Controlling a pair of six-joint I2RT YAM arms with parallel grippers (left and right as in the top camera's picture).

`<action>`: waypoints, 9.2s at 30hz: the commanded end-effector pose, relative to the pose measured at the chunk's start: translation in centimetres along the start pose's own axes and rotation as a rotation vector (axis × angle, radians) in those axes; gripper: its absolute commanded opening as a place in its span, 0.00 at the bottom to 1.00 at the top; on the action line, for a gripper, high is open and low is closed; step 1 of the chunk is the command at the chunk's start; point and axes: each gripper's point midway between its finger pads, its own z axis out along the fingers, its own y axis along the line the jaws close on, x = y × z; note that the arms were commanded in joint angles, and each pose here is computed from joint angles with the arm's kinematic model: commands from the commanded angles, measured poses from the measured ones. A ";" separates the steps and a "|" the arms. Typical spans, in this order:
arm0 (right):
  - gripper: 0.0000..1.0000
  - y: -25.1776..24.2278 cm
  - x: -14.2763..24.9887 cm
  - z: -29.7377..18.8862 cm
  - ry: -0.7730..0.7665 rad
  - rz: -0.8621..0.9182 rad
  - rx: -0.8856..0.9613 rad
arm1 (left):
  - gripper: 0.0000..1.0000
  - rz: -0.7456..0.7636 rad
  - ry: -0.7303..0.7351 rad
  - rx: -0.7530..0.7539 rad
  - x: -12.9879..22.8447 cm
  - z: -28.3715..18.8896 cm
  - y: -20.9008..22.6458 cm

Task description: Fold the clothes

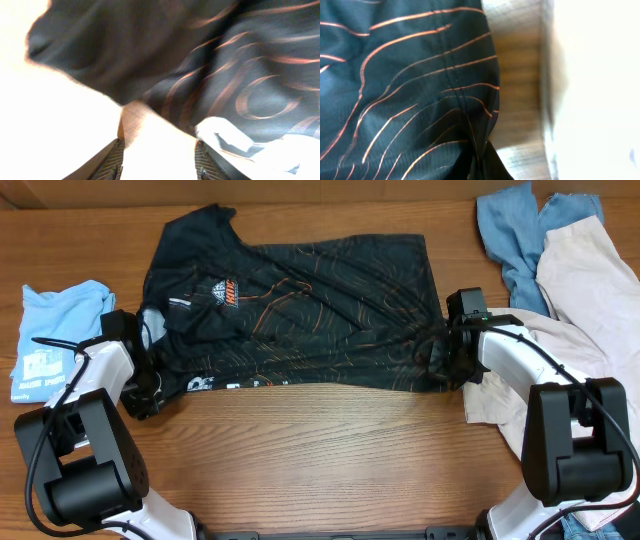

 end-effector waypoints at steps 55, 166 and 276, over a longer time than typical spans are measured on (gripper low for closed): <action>0.04 -4.0 3.5 0.9 0.107 0.112 0.202 | 0.04 -0.020 -0.140 -0.066 -3.2 0.3 1.2; 0.59 4.0 -4.4 -16.0 -0.317 -0.185 -0.223 | 0.04 0.339 -0.228 0.299 -21.8 -1.8 -15.3; 0.04 0.2 -8.7 -15.4 0.048 -0.124 -0.072 | 0.04 0.302 0.115 0.106 -5.5 -16.0 -6.1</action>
